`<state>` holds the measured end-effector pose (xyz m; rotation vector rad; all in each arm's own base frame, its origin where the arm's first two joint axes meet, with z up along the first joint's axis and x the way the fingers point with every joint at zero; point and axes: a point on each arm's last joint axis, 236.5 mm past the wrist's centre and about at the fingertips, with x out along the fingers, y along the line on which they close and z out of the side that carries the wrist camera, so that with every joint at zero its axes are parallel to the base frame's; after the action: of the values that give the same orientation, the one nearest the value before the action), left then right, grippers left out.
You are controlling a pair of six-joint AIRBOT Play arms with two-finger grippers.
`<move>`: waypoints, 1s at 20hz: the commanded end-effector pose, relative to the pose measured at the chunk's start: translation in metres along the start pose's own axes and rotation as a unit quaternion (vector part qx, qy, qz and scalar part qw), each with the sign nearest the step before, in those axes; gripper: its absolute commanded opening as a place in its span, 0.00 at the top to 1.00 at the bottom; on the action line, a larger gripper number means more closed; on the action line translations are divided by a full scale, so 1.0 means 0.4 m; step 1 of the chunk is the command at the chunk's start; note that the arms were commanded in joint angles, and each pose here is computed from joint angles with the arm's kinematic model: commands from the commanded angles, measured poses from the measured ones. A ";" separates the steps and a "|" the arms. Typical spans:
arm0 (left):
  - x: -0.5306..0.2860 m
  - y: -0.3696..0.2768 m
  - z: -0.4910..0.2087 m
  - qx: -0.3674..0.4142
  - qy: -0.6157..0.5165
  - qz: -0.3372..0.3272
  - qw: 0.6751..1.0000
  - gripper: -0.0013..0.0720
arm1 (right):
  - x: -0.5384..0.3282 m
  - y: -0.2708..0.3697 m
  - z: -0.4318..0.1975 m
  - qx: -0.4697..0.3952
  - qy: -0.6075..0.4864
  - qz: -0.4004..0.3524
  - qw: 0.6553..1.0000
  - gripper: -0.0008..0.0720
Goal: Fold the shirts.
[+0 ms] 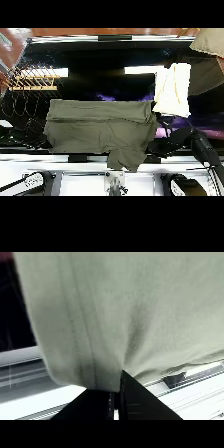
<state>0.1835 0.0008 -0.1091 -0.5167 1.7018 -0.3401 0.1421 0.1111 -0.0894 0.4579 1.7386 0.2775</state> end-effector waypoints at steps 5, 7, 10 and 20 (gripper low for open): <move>-0.005 0.001 0.010 0.001 -0.007 0.002 1.000 0.93 | 0.080 0.054 -0.006 0.000 -0.011 -0.002 1.000 0.30; -0.005 0.001 0.009 0.001 -0.007 0.002 1.000 0.93 | 0.103 0.048 -0.026 -0.006 0.013 -0.015 1.000 0.30; -0.005 0.001 0.010 0.001 -0.007 0.002 1.000 0.93 | 0.122 0.041 -0.043 -0.006 0.036 -0.022 0.999 0.30; -0.077 -0.026 0.092 0.020 -0.057 -0.004 0.998 0.93 | 0.027 0.070 0.061 -0.073 -0.014 -0.058 0.996 0.91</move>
<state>0.2035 0.0082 -0.0997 -0.4984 1.6458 -0.3313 0.1442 0.1426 -0.1098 0.3209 1.7546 0.2930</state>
